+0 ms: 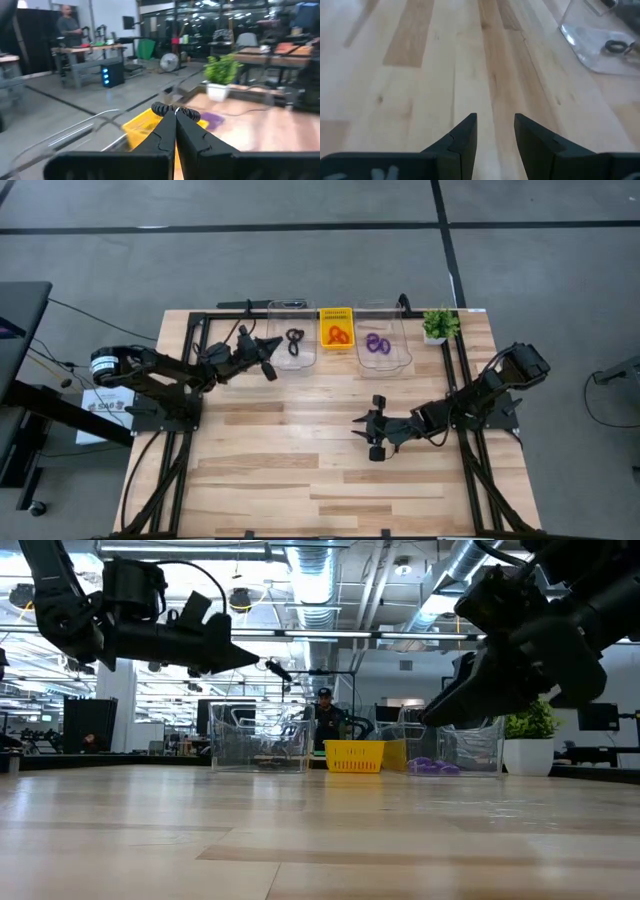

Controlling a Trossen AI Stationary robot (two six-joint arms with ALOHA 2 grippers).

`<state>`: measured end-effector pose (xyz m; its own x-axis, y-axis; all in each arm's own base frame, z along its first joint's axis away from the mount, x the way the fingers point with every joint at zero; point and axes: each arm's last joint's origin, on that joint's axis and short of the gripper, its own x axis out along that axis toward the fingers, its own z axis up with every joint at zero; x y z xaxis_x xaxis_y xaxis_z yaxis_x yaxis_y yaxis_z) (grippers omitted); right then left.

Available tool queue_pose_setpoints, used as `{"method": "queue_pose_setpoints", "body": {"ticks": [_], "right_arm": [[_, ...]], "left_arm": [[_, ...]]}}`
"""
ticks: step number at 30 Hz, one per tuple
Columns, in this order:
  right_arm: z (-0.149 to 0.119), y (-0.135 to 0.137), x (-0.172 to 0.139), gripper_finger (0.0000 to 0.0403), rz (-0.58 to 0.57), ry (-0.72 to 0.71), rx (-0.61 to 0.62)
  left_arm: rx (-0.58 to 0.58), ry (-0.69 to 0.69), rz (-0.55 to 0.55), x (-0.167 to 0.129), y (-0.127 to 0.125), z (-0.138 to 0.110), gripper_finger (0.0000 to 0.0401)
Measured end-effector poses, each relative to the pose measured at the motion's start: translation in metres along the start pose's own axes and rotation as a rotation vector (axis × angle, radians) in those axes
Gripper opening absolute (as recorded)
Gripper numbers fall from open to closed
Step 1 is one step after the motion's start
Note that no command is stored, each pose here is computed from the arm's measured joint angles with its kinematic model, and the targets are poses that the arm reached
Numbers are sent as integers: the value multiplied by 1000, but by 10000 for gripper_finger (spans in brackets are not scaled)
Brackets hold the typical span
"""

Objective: Sort spring keychains
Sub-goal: Put the black spring keychain into the left transparent bin, then return to Home Position

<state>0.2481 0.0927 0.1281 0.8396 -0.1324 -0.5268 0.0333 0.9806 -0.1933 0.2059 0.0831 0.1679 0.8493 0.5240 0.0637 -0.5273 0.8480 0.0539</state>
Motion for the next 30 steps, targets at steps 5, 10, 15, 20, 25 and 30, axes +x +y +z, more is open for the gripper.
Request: {"method": "queue_pose_setpoints", "body": {"ticks": [5, 10, 15, 20, 25, 30], "right_arm": [[0, -12, 5, 120, -70, 15, -28], [2, -30, 7, 120, -145, 32, -12], [4, -46, 4, 120, -187, 62, -6], [6, -54, -1, 120, -204, 81, -44], [8, -56, -4, 120, -205, 86, -85], [6, -56, -4, 120, -203, 104, -127]], "left_arm": [[-12, 46, 63, 3, 20, -5, 6], [-64, 59, -36, 3, 36, -8, 6], [-71, 69, -67, 3, 37, -9, 9], [-77, 63, -35, 5, 38, -7, 30], [-90, 63, -13, 5, 39, -7, 60], [-95, 53, -11, 6, 39, -6, 80]]}}
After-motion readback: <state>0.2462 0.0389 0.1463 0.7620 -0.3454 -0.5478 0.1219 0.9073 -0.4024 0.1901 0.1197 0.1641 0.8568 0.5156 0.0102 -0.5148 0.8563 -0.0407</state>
